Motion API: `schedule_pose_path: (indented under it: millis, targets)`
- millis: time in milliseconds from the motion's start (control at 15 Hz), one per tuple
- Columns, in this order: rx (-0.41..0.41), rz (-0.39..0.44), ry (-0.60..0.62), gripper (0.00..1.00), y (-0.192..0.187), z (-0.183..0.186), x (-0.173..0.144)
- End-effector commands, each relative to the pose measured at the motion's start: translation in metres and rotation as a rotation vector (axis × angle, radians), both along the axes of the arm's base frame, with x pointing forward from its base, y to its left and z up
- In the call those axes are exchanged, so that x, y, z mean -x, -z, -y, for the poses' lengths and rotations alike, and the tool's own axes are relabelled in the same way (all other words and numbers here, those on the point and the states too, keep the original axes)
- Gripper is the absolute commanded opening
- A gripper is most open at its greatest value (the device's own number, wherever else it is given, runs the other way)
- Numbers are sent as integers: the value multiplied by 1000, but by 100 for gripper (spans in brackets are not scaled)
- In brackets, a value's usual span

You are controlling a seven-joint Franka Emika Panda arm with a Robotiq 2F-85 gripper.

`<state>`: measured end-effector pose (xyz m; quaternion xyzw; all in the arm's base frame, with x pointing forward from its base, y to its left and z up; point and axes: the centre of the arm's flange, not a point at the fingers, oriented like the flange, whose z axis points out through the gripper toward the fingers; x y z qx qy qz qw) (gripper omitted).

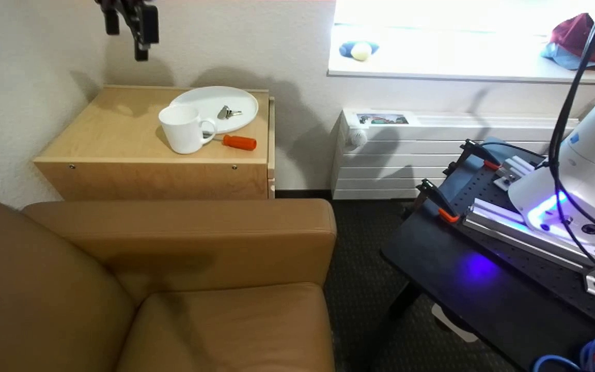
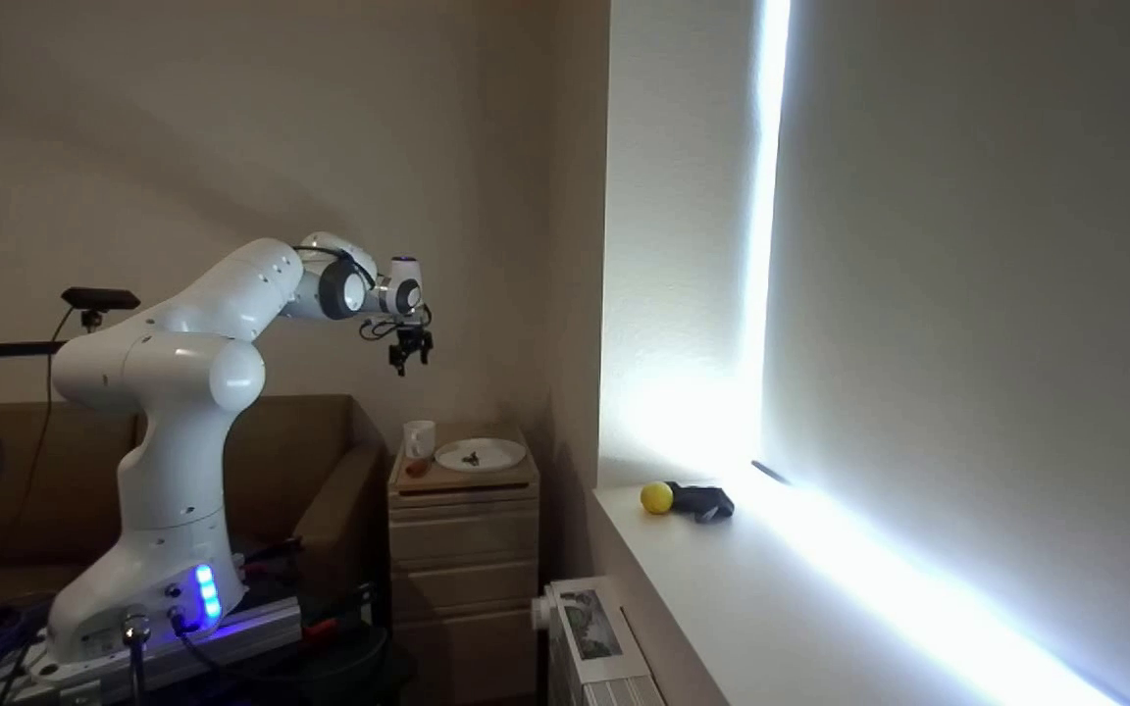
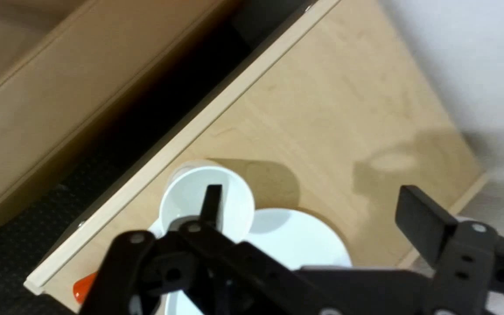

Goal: Move the cup from the window sill to the top of the cabinet

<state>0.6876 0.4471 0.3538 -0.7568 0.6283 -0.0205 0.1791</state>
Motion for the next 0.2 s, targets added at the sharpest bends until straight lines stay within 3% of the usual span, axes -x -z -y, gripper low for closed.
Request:
schedule_pose_path:
  millis: [0,67,133]
  targets:
    - [-185,78,-59,100,-62,35,53]
    - [-106,70,-21,100,-47,-3,4]
    - [-140,90,-32,100,-64,-3,8]
